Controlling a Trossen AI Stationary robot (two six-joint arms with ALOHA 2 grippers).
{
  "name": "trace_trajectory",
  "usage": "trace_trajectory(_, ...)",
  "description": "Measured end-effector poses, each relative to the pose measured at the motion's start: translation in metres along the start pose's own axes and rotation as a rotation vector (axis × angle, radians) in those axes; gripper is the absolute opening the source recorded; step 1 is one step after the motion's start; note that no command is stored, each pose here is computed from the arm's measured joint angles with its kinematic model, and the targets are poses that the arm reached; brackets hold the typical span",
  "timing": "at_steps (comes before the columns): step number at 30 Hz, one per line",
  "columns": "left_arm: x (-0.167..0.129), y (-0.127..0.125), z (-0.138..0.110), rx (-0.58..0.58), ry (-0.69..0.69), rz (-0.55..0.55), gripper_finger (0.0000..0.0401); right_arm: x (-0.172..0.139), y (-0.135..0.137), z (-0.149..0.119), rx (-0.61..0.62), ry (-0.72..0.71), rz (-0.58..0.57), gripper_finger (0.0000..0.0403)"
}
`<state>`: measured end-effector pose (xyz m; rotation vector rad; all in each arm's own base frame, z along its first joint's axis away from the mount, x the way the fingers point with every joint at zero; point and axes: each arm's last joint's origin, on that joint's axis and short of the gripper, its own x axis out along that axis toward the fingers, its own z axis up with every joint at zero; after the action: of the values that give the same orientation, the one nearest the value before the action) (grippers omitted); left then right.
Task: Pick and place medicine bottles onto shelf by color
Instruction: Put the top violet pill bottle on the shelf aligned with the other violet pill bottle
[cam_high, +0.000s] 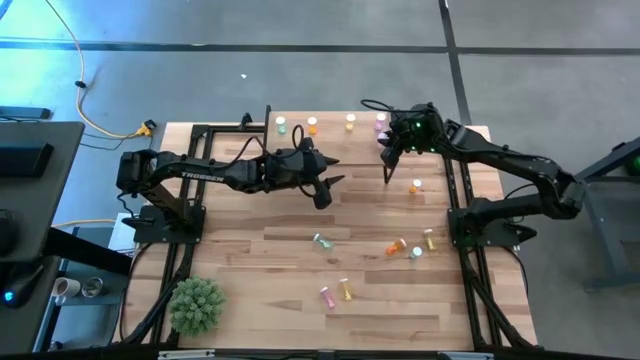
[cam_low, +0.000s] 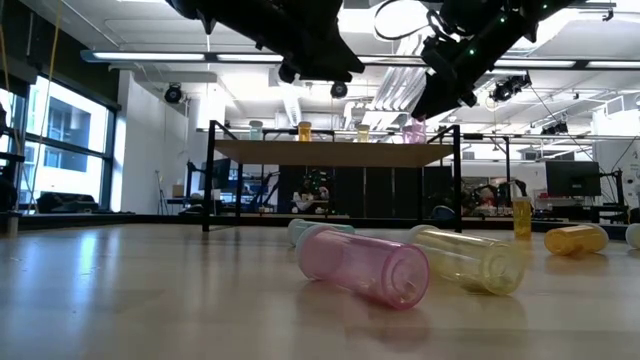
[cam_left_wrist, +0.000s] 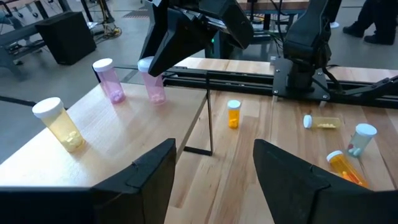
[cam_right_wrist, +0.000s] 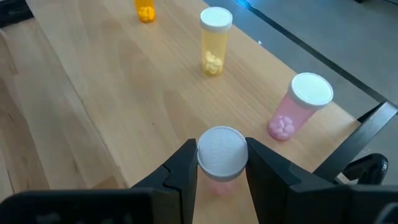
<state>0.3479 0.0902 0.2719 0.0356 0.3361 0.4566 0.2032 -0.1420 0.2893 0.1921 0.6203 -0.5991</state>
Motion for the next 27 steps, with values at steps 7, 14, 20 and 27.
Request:
trace_trajectory(7, 0.0001, 0.0000, -0.0001, 0.000, 0.000, -0.001, 0.0202, 0.0098, 0.0022, -0.0006, -0.003, 0.013, 0.002, 0.0101)
trace_trajectory(14, 0.0002, -0.0003, -0.0002, 0.000, 0.000, -0.005, 0.0202, 0.0100, 0.0019, -0.0007, -0.005, 0.014, -0.011, 0.0101)
trace_trajectory(20, 0.0002, -0.0003, -0.0002, 0.000, 0.000, -0.005, 0.0202, 0.0100, 0.0017, -0.0009, -0.006, 0.016, -0.012, 0.0102)
trace_trajectory(27, 0.0002, -0.0003, -0.0002, 0.000, 0.000, -0.005, 0.0202, 0.0102, 0.0015, -0.0014, -0.007, 0.022, -0.018, 0.0131)
